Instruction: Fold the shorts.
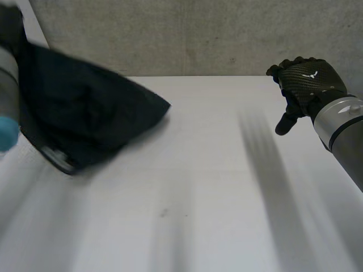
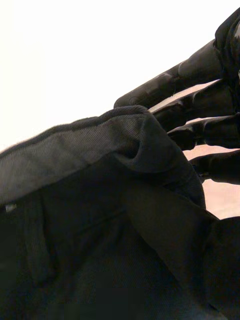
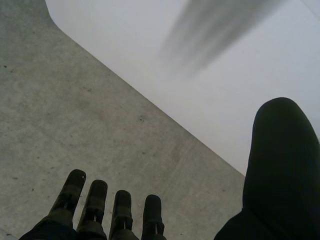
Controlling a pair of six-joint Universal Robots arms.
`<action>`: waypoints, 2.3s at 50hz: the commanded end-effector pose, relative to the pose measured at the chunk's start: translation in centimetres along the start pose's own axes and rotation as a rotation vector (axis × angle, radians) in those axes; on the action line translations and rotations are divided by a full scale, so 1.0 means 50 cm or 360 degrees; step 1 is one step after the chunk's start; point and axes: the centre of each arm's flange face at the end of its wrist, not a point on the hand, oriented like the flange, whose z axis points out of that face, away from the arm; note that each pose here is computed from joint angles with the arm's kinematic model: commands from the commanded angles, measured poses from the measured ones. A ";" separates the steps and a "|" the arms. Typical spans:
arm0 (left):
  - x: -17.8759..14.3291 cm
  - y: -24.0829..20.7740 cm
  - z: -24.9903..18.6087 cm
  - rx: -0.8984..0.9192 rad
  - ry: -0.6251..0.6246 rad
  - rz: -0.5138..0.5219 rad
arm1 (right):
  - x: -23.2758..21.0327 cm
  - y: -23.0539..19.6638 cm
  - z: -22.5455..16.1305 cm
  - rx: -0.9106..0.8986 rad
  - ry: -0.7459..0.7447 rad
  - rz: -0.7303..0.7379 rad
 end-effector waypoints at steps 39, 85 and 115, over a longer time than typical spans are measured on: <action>0.308 0.018 -0.275 0.0189 0.1424 -0.0119 | 0.025 -0.027 -0.011 0.0086 -0.0035 -0.0165; 0.293 0.240 -0.136 -0.0498 0.1029 0.0210 | -0.057 0.233 0.018 -0.0178 -0.0620 -0.0631; 0.336 0.172 0.059 0.0004 0.0757 0.0122 | -0.100 0.076 -0.041 -0.0269 -0.0678 0.0229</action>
